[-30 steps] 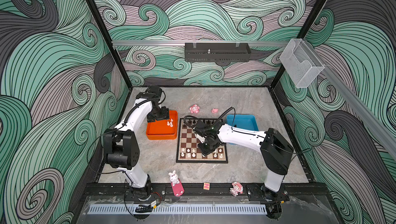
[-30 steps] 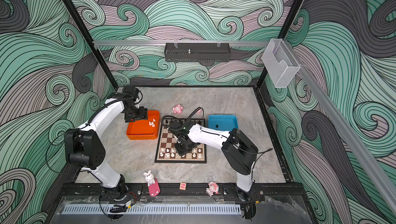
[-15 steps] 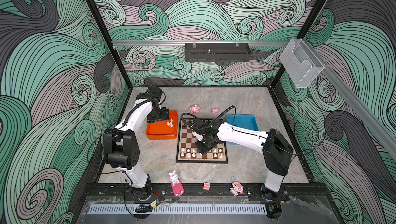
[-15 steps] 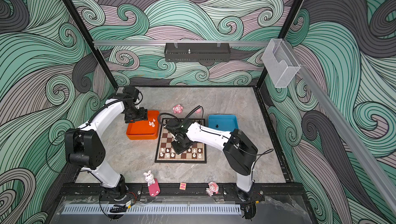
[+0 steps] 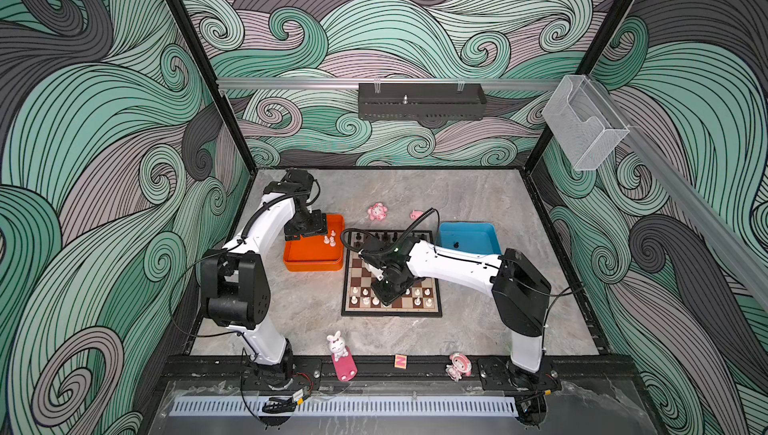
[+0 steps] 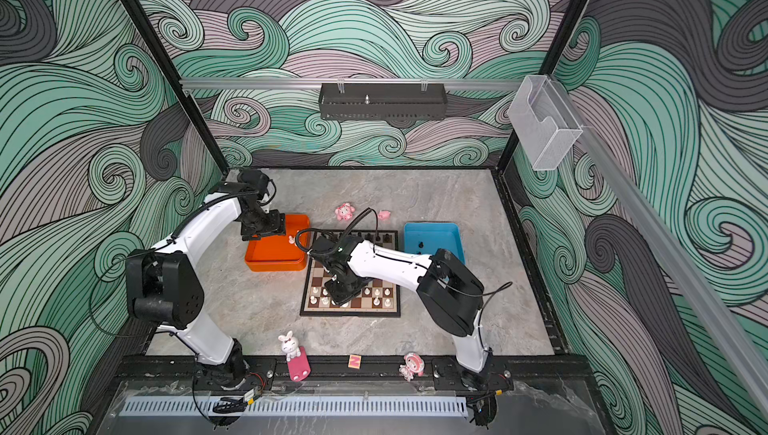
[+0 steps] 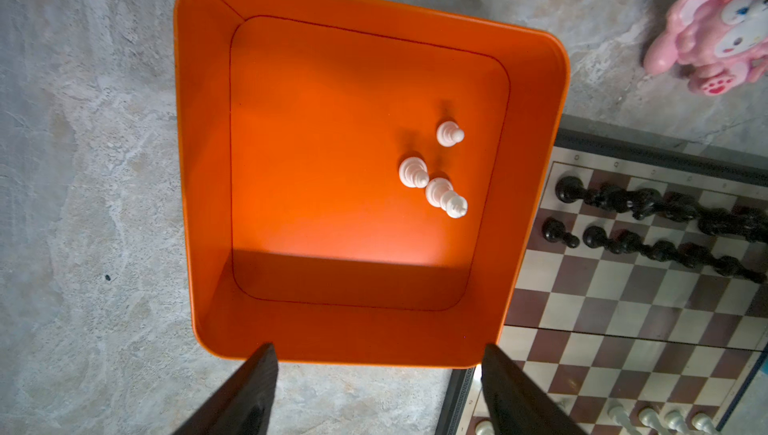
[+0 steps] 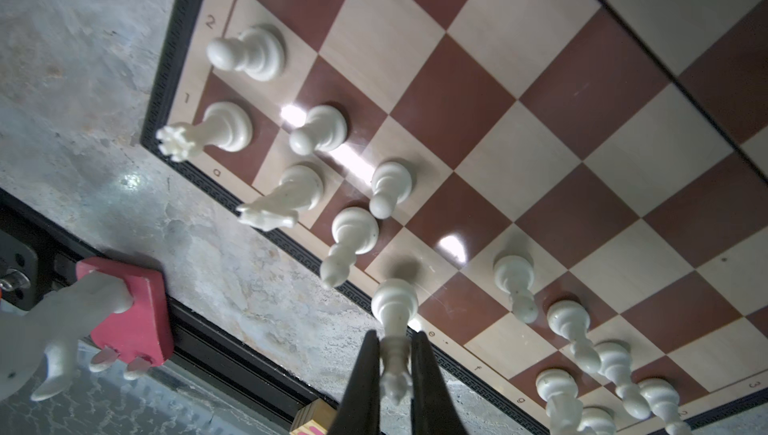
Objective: Set up the chess pieces on the board
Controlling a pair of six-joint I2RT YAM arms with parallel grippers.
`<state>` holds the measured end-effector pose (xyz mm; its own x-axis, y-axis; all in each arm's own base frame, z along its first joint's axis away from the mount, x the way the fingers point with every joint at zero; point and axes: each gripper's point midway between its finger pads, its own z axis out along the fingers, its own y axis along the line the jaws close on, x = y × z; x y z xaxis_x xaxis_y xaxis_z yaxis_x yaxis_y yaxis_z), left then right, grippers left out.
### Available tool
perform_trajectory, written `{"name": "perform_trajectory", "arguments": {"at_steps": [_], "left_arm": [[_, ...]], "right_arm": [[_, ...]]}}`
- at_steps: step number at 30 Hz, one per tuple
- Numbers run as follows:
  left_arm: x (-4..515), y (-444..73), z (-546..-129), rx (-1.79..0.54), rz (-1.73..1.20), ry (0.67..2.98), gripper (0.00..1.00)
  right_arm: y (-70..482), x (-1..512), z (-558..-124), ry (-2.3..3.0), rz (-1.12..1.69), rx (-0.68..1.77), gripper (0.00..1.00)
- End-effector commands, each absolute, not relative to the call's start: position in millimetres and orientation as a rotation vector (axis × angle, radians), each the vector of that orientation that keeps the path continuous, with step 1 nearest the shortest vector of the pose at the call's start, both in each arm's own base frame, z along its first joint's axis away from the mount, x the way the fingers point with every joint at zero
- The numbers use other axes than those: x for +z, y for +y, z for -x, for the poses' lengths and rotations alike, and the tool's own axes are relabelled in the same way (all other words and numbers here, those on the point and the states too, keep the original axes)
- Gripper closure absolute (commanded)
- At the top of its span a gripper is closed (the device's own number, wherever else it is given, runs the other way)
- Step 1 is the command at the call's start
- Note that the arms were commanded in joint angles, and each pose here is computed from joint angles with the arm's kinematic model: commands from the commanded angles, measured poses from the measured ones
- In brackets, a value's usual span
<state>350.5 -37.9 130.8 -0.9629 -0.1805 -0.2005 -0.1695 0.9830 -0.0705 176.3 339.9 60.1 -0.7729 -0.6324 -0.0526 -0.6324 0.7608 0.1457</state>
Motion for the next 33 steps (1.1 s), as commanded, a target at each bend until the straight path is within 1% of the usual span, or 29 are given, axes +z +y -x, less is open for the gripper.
{"name": "perform_trajectory", "arguments": {"at_steps": [1, 33], "left_arm": [[139.4, -36.2, -349.4, -0.098, 0.268, 2.895, 0.20], [134.4, -36.0, -351.4, -0.117, 0.270, 2.903, 0.20]], "right_arm": [[335.4, 64.2, -179.9, 2.945, 1.053, 0.182, 0.87], [343.0, 54.6, -184.4, 2.960, 1.051, 0.168, 0.86]]}}
